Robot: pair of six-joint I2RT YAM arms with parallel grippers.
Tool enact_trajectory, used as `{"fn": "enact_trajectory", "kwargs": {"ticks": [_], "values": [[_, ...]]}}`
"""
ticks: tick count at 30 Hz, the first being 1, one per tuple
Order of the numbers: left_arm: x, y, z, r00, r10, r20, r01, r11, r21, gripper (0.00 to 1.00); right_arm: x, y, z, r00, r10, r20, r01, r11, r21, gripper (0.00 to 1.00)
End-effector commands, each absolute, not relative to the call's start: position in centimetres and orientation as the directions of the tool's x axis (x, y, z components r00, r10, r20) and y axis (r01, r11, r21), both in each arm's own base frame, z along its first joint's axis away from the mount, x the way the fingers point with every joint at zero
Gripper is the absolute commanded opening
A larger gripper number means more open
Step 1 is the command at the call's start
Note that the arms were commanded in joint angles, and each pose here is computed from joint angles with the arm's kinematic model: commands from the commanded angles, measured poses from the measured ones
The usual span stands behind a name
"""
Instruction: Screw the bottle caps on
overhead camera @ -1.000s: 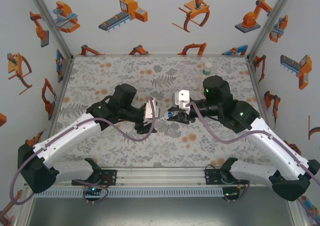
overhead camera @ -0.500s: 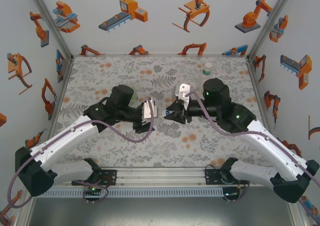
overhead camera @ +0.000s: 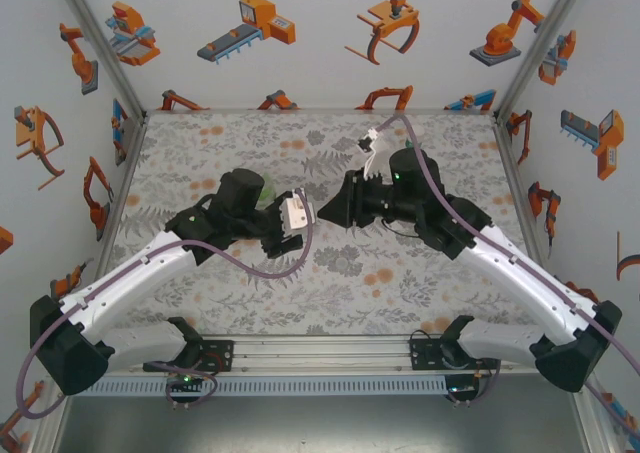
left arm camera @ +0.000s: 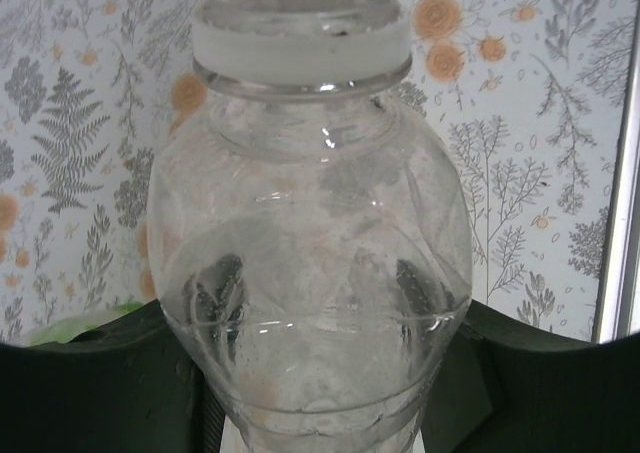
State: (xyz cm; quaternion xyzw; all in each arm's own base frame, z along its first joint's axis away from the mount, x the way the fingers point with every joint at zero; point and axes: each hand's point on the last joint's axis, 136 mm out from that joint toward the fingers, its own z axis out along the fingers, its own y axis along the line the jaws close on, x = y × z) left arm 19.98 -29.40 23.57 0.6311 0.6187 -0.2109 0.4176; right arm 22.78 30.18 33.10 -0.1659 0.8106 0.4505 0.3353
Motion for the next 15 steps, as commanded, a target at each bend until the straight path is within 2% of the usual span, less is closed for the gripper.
{"fn": "enact_trajectory", "kwargs": {"ticks": [1,5,10,12,15], "values": [[21.1,-30.5,26.9,0.204,0.519,-0.83,0.926,0.173,0.336,0.0,22.0,31.2,29.3,-0.918,0.12,-0.379,-0.256,0.552,0.794,0.0],[22.2,-30.3,26.7,0.179,0.539,-0.823,0.91,0.229,0.347,0.0,22.2,31.0,27.6,-0.944,0.137,-0.299,-0.162,0.597,0.785,0.0],[22.1,-30.5,26.8,0.174,0.529,-0.831,0.915,0.226,0.335,0.0,22.7,31.1,27.5,-0.94,0.173,-0.293,-0.141,0.584,0.799,0.0],[22.0,-30.5,26.8,0.175,0.528,-0.831,0.916,0.222,0.333,0.0,22.8,31.3,28.0,-0.936,0.172,-0.306,-0.158,0.573,0.804,0.12],[21.8,-30.5,26.8,0.182,0.527,-0.83,0.918,0.213,0.336,0.0,22.9,31.1,29.2,-0.923,0.169,-0.345,-0.196,0.566,0.801,0.35]]}}
